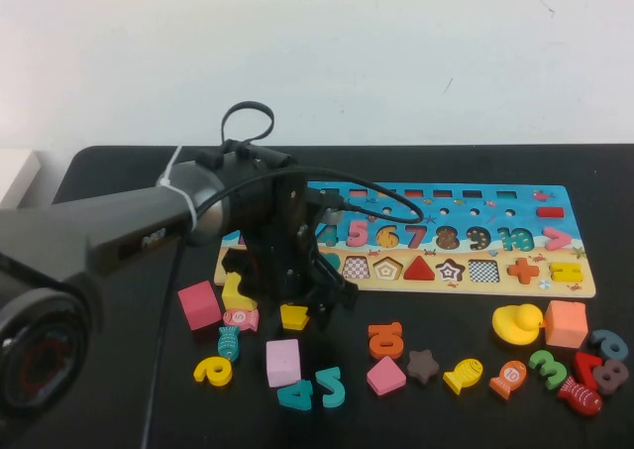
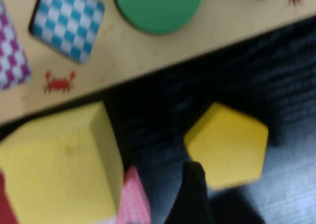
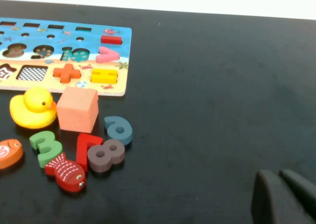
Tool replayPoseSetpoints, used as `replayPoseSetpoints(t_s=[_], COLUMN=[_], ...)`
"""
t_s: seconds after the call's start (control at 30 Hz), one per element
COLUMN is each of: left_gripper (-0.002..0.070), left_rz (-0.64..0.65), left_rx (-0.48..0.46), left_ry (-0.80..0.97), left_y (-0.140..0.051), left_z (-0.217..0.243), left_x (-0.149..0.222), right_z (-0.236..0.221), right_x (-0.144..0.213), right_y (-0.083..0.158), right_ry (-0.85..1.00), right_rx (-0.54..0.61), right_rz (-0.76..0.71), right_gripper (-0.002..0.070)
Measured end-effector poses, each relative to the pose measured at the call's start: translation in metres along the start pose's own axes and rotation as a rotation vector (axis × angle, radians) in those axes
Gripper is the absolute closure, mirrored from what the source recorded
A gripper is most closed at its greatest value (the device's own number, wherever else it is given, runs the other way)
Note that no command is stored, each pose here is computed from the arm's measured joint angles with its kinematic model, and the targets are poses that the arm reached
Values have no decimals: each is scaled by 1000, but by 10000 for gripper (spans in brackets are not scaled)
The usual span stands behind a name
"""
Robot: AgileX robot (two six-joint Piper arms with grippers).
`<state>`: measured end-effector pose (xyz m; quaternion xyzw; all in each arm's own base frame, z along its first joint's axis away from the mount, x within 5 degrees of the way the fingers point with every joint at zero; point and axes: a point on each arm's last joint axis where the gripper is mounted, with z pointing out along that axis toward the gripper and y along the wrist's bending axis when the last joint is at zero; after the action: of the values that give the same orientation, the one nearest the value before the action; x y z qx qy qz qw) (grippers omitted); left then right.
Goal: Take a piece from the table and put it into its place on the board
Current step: Pick up the "Pentagon"
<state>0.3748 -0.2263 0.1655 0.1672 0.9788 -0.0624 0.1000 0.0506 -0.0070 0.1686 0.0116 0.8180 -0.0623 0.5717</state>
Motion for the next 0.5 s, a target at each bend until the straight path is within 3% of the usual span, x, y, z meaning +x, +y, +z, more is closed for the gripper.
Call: replayPoseSetpoints(t_s=[0.5], left_gripper=[174], left_rz=[-48], left_rx=[-10], left_ry=[7], left_y=[-1], left_z=[15], left_x=[-18], right_z=[0], right_x=[0], right_y=[0], right_ry=[0], right_rx=[0], right_rz=[0], right_gripper=[657])
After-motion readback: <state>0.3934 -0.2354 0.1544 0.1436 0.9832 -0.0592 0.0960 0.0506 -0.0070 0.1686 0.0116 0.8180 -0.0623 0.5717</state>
